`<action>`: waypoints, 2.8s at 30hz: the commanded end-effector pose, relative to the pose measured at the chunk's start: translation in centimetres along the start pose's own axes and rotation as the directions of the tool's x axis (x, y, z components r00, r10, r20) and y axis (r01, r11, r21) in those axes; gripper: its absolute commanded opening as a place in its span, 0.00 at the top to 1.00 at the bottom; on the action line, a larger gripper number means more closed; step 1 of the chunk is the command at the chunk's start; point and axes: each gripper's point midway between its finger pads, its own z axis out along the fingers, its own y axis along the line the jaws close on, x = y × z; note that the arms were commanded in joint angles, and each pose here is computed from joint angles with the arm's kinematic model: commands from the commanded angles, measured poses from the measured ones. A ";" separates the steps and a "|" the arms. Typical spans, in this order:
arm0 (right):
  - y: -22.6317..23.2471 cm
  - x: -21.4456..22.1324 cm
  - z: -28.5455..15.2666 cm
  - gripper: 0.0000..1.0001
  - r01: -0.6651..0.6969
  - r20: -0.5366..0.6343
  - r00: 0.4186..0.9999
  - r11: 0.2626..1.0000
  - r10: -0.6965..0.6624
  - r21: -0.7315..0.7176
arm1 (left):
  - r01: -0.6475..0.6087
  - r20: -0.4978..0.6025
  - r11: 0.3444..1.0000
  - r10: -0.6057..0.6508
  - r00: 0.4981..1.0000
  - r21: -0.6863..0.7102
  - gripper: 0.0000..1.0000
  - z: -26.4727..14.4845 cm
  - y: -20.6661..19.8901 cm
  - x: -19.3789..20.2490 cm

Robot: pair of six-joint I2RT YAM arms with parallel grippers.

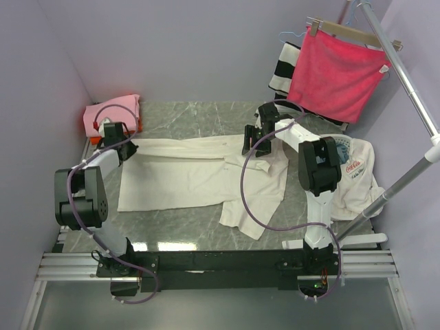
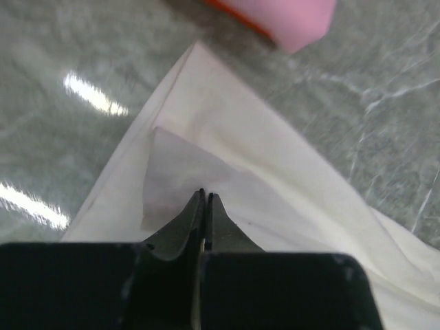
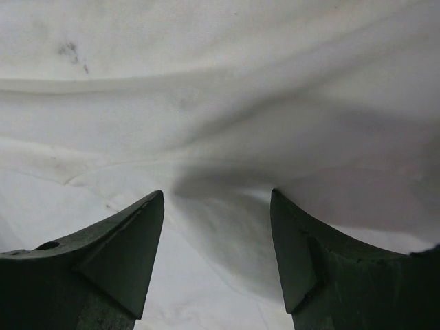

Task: Fold and stack the t-shirts
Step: Fold the tshirt

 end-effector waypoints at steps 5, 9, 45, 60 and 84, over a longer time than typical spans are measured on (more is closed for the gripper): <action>0.3 -1.0 -0.4 0.30 0.021 0.024 0.999 1.000 -0.022 0.012 | -0.239 -0.044 0.962 0.235 0.971 -0.132 0.87 0.8 1.2 -2.6; 0.5 -1.1 -0.6 0.30 0.026 0.029 0.999 1.000 -0.027 0.016 | -0.281 -0.147 0.939 0.256 0.956 -0.198 0.59 1.1 3.0 -0.7; -3.6 -2.1 -8.1 0.26 -0.078 0.231 0.972 0.981 0.036 0.177 | -0.175 -0.157 0.985 0.172 0.972 -0.003 0.20 6.0 -2.4 -0.1; -2.9 7.0 -8.4 0.28 -0.009 0.223 0.974 0.977 -0.039 0.213 | -0.147 0.006 0.959 0.150 0.989 0.240 0.12 -3.2 -10.0 -3.8; -2.2 3.4 -6.2 0.92 0.026 0.306 0.946 0.966 -0.107 0.259 | -0.254 0.043 0.912 0.254 0.966 0.324 0.01 -10.4 -11.7 -0.2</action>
